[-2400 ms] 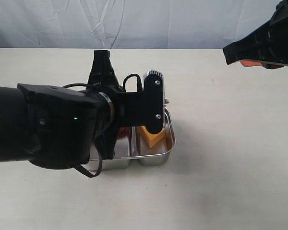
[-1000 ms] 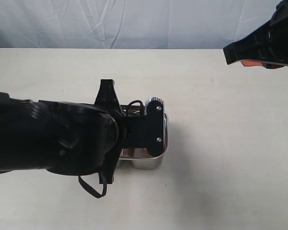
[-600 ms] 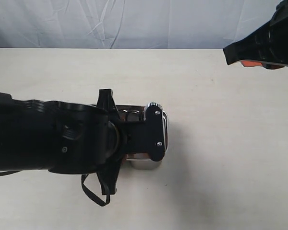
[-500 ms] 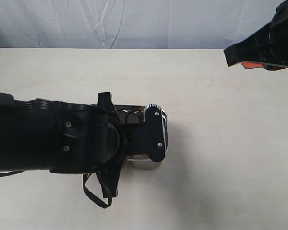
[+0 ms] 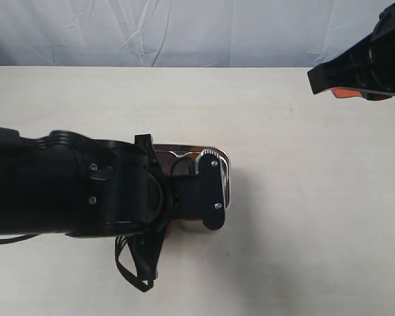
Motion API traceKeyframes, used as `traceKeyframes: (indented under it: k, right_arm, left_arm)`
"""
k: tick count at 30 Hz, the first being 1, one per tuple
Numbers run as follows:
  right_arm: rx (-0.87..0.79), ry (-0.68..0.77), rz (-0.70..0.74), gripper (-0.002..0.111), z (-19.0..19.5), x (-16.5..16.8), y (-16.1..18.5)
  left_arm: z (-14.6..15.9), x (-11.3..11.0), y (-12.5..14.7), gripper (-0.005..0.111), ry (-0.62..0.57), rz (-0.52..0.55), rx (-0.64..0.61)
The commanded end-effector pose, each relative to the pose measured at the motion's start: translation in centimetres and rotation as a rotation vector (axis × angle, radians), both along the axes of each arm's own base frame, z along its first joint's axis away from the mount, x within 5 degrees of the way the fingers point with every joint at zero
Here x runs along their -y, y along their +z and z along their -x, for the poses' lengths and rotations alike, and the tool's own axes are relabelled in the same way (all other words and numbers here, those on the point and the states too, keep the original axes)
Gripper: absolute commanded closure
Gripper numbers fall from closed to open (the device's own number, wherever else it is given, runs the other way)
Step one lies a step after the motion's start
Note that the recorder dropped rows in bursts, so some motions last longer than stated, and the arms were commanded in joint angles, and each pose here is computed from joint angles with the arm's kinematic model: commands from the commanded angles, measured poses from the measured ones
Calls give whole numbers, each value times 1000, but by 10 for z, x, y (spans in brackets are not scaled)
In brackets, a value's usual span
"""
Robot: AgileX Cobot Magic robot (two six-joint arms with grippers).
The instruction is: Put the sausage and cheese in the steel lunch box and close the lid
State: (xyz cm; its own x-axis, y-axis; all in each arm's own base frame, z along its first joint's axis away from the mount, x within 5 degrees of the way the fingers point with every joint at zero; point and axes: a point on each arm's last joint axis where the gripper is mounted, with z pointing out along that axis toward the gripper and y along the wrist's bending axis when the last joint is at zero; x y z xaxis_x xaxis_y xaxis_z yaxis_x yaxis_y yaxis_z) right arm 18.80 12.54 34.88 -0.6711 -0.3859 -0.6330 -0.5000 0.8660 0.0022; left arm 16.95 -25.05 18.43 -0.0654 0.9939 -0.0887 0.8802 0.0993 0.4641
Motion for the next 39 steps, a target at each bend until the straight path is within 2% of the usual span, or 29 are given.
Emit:
traceKeyframes:
  k: [1, 11, 17, 39]
  right_arm:
    - [10, -2, -8, 109, 0, 1, 2]
    - [0, -3, -16, 109, 1, 0, 2]
    - [0, -3, -16, 109, 1, 0, 2]
    - [-5, -1, -23, 109, 1, 0, 2]
  left_arm:
    - [10, -3, -8, 68, 86, 7, -111]
    - [12, -3, -9, 68, 64, 1, -136]
    - [15, -3, -10, 49, 79, -1, -169]
    - [5, -6, -6, 49, 22, -60, -50]
